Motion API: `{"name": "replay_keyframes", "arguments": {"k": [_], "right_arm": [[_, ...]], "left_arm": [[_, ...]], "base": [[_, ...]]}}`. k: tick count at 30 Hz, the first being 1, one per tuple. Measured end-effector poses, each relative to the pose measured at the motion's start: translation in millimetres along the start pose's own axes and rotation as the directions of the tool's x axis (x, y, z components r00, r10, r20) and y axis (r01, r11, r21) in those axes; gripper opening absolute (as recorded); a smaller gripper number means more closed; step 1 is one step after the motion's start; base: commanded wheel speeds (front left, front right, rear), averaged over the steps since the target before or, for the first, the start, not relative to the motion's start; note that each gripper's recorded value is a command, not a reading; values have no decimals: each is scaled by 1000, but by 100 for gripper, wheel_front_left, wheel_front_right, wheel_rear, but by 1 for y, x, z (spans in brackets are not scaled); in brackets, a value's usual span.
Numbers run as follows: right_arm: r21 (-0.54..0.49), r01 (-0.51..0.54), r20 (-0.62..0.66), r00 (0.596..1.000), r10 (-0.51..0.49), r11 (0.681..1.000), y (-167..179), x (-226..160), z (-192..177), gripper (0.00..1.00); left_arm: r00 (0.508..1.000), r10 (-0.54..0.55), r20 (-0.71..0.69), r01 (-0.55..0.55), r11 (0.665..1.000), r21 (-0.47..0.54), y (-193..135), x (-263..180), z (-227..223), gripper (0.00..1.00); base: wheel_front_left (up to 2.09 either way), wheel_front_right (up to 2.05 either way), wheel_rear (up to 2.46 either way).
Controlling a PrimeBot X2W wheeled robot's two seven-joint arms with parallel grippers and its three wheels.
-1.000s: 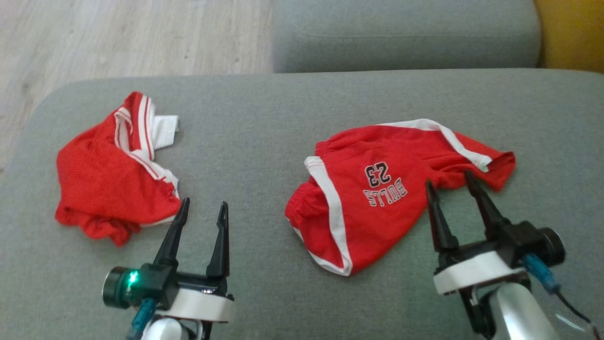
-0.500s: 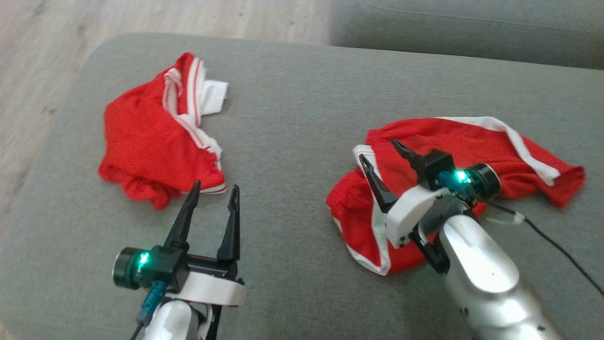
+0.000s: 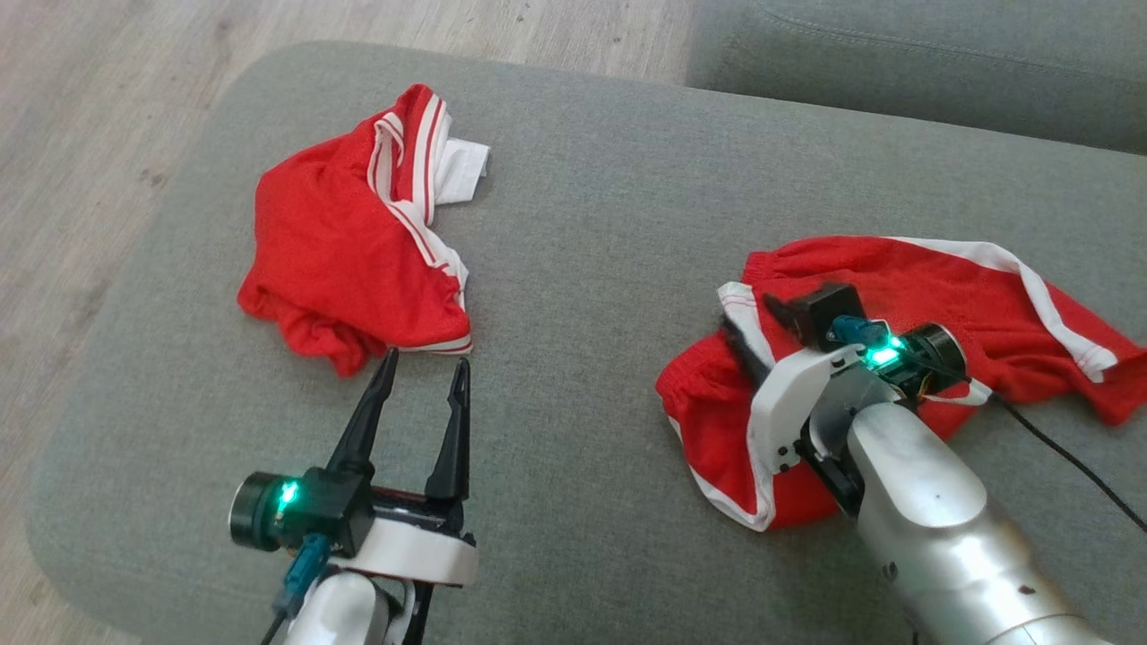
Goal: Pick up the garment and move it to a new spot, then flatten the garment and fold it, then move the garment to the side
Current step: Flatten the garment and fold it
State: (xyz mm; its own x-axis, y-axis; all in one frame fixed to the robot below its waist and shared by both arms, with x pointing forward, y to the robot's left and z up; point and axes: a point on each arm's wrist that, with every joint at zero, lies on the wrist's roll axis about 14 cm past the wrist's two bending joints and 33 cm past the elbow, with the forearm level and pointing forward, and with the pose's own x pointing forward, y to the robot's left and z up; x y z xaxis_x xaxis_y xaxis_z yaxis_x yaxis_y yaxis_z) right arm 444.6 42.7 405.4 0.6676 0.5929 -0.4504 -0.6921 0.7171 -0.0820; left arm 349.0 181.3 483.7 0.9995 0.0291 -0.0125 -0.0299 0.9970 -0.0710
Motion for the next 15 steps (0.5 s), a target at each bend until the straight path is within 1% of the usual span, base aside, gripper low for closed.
{"name": "replay_keyframes", "arguments": {"k": [5, 9, 12, 15], "right_arm": [[40, 16, 47, 999, -18, 999, -5, -6, 5, 0], [88, 60, 97, 993, -69, 994, -20, -16, 11, 0], [164, 139, 147, 975, -164, 977, -48, -29, 19, 0], [248, 252, 186, 935, -301, 935, -88, -51, 21, 0]], "left_arm": [[1000, -15, -1, 15, 1000, -2, -5, 3, -1, 100], [999, -34, 7, 34, 999, -4, -10, 8, 1, 100], [998, -56, 18, 56, 998, -7, -17, 11, 4, 100], [997, -72, 29, 73, 997, -9, -23, 14, 7, 100]], "base": [[0, 0, 0], [0, 0, 0], [0, 0, 0], [0, 0, 0]]}}
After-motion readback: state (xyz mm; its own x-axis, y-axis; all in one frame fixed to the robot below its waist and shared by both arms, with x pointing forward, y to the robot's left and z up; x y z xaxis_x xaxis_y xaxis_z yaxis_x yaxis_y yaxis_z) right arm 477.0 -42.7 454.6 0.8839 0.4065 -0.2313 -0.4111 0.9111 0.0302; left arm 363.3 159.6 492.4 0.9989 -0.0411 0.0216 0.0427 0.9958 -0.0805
